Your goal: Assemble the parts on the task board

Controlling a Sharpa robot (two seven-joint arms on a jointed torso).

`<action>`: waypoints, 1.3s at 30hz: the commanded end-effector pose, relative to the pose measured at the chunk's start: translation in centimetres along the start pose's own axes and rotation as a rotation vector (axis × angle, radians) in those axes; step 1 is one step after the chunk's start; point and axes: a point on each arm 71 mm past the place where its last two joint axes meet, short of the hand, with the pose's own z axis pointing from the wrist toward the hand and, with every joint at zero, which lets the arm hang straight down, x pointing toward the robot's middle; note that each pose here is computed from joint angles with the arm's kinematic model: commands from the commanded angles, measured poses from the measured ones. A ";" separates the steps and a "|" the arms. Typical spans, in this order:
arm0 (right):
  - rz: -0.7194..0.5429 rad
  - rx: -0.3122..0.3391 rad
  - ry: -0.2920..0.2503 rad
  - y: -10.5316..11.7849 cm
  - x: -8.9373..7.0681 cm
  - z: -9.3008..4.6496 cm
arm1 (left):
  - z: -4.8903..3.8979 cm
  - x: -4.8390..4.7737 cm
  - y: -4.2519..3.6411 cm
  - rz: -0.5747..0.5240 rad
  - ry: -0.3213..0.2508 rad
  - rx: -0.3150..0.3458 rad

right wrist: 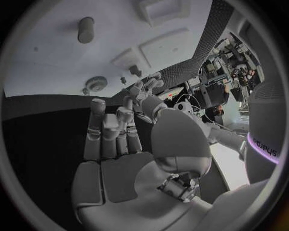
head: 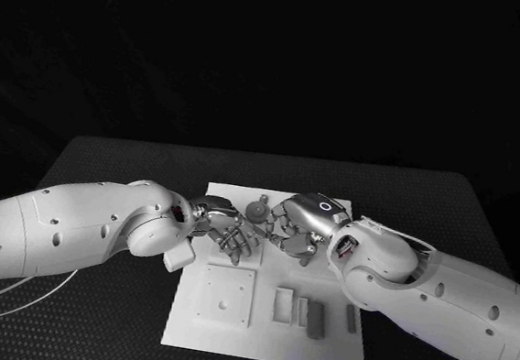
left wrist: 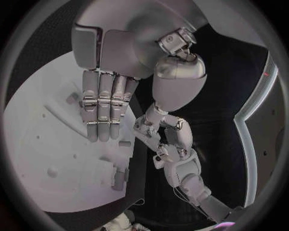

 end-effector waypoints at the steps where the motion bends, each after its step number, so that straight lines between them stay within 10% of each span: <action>1: 0.012 -0.014 -0.002 0.3 0.0 0.0 | 0.10 0.04 -0.23 -0.016 -0.014 0.009; 39: 0.021 -0.040 0.026 1.1 0.2 0.5 | 0.32 0.68 -0.77 -0.036 0.039 0.051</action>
